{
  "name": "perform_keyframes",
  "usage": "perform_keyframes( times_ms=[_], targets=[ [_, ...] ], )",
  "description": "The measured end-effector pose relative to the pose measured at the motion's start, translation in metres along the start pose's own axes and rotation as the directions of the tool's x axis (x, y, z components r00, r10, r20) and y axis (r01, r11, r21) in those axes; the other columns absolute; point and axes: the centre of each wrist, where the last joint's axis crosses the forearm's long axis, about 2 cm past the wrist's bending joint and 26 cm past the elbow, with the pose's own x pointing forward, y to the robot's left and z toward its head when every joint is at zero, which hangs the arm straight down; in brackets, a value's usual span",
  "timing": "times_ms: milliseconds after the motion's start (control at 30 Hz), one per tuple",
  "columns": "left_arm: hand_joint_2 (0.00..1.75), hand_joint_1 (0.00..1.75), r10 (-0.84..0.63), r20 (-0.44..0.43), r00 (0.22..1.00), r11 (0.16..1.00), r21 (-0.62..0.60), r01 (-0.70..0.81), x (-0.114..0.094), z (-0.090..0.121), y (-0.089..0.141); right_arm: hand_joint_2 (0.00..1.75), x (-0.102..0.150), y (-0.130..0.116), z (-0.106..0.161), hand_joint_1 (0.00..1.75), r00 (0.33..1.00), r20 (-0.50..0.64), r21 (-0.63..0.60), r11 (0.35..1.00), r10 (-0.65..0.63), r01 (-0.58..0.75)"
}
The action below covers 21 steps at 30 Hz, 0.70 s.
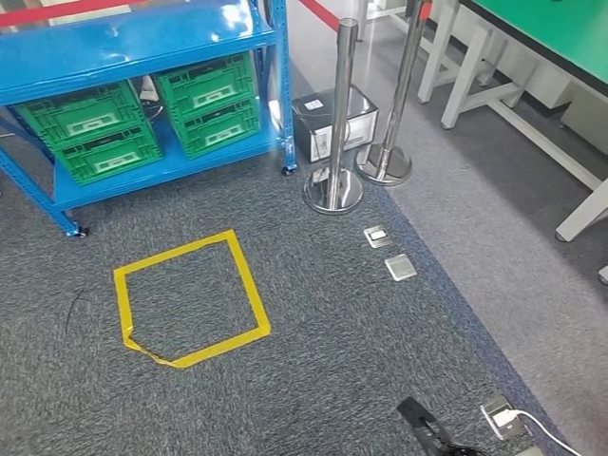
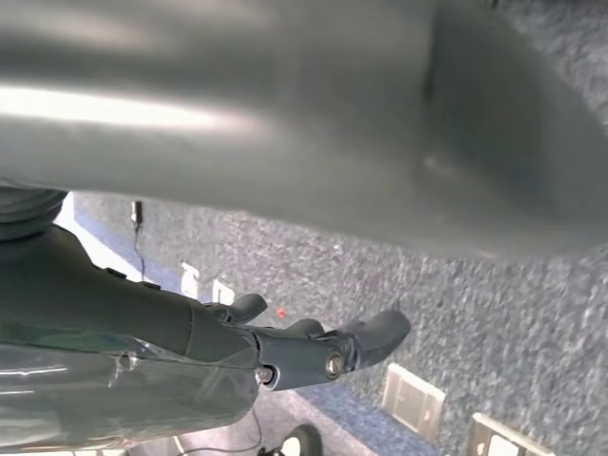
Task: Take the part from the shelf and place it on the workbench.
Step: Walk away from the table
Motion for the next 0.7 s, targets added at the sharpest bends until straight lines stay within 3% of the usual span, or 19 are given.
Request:
perform_keyframes(
  times_ms=[700],
  targets=[
    [0.0, 0.0, 0.0, 0.0, 1.0, 1.0, -0.003, 0.0, 0.0006, 0.0001, -0.0019, 0.0, 0.0017, -0.0019, -0.0006, 0.0, 1.0, -0.003, -0.001, 1.0, 0.0, 0.0]
  ],
)
